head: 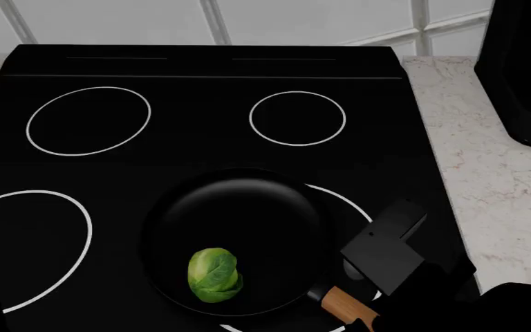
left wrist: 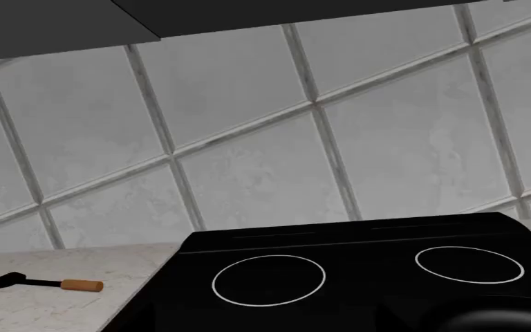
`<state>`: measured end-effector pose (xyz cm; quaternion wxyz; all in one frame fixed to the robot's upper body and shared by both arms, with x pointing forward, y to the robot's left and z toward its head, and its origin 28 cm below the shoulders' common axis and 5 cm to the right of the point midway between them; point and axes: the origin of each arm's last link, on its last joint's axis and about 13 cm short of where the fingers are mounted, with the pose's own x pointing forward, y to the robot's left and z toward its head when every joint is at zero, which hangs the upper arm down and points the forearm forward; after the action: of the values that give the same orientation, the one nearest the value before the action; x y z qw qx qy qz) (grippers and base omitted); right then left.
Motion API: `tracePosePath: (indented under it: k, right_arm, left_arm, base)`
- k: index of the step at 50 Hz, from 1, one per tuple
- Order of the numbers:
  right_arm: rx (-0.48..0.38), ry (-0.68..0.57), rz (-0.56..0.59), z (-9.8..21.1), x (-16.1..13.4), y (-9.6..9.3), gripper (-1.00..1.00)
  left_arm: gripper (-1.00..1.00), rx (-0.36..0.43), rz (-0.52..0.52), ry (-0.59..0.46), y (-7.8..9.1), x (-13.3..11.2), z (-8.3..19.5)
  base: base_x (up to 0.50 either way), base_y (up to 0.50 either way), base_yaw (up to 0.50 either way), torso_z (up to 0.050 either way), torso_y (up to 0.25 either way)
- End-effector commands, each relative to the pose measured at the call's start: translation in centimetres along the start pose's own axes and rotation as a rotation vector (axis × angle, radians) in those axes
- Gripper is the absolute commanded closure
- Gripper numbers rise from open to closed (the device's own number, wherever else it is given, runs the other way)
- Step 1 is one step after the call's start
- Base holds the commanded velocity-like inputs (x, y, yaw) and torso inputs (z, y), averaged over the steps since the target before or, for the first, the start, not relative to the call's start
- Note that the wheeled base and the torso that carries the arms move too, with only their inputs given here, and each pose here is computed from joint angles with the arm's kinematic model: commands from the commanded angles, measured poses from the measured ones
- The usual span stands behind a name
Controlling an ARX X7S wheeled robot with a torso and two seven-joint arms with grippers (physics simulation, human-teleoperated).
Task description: Pick up the pan and dump the vegetables in it onto the plate. Then return the pan to the stove.
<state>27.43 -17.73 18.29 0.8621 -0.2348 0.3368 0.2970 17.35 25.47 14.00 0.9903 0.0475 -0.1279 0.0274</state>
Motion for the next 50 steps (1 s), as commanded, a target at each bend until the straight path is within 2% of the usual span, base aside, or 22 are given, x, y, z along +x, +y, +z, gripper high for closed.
tracePosePath:
  k: [1, 7, 11, 13, 16, 18, 19, 21, 22, 26, 29, 39, 43, 50]
  right_arm:
    - [-0.012, 0.001, -0.037, -0.2, 0.6, 0.0, 1.0]
    - [-0.01, -0.085, -0.064, 0.2, -0.6, 0.6, 1.0]
    - [-0.017, -0.212, -0.163, 1.6, -3.2, 0.6, 1.0]
    - [-0.016, -0.227, -0.18, 1.9, -4.1, 0.6, 1.0]
    - [-0.018, -0.274, -0.223, 2.7, -5.8, 0.5, 1.0]
    - [0.017, -0.337, -0.225, 3.4, -6.7, 0.8, 1.0]
    - [-0.008, -0.342, -0.24, 3.6, -7.1, 1.0, 1.0]
    - [0.001, -0.374, -0.251, 4.0, -8.1, 0.9, 1.0]
    - [0.005, -0.392, -0.25, 4.0, -8.6, 0.9, 1.0]
    - [-0.008, -0.457, -0.265, 4.3, -9.8, 1.1, 1.0]
    - [-0.016, -0.493, -0.27, 4.7, -10.6, 1.2, 1.0]
    - [0.043, -0.6, -0.215, 5.7, -12.7, 2.0, 1.0]
    - [0.043, -0.619, -0.214, 5.9, -13.1, 2.2, 1.0]
    - [0.035, -0.624, -0.212, 6.5, -13.3, 2.7, 1.0]
  left_arm:
    - [-1.0, 0.002, 0.005, -0.005, 0.0, -0.1, 0.0]
    - [-1.0, 0.008, 0.014, -0.011, 0.1, -0.1, 0.1]
    - [-1.0, 0.021, 0.021, -0.017, 0.4, 0.2, 0.4]
    - [-1.0, 0.028, 0.021, -0.02, 0.5, 0.2, 0.6]
    - [-1.0, 0.035, 0.048, -0.057, 1.1, 0.8, 2.0]
    - [-1.0, 0.046, 0.058, -0.076, 1.4, 1.2, 2.5]
    - [-1.0, 0.052, 0.06, -0.084, 1.5, 1.4, 2.8]
    - [-1.0, 0.069, 0.052, -0.105, 1.8, 1.6, 3.8]
    - [-1.0, 0.092, 0.05, -0.114, 1.9, 1.8, 4.3]
    - [-1.0, 0.092, 0.046, -0.168, 2.9, 1.6, 7.1]
    - [-1.0, 0.127, 0.057, -0.209, 3.4, 1.7, 8.3]
    - [-1.0, 0.201, 0.109, -0.246, 4.8, 2.2, 10.6]
    - [-1.0, 0.197, 0.111, -0.254, 5.1, 2.1, 11.1]
    - [-1.0, 0.196, 0.111, -0.251, 5.0, 2.1, 10.9]
  base:
    - [0.0, 0.0, 0.0, 0.0, 0.0]
    - [0.0, 0.0, 0.0, 0.0, 0.0]
    - [0.0, 0.0, 0.0, 0.0, 0.0]
    - [0.0, 0.0, 0.0, 0.0, 0.0]
    - [0.0, 0.0, 0.0, 0.0, 0.0]
    - [0.0, 0.0, 0.0, 0.0, 0.0]
    - [0.0, 0.0, 0.0, 0.0, 0.0]
    - [0.0, 0.0, 0.0, 0.0, 0.0]
    - [0.0, 0.0, 0.0, 0.0, 0.0]
    - [0.0, 0.0, 0.0, 0.0, 0.0]
    - [0.0, 0.0, 0.0, 0.0, 0.0]
    - [0.0, 0.0, 0.0, 0.0, 0.002]
    - [0.0, 0.0, 0.0, 0.0, 0.0]
    - [0.0, 0.5, 0.0, 0.002, 0.003]
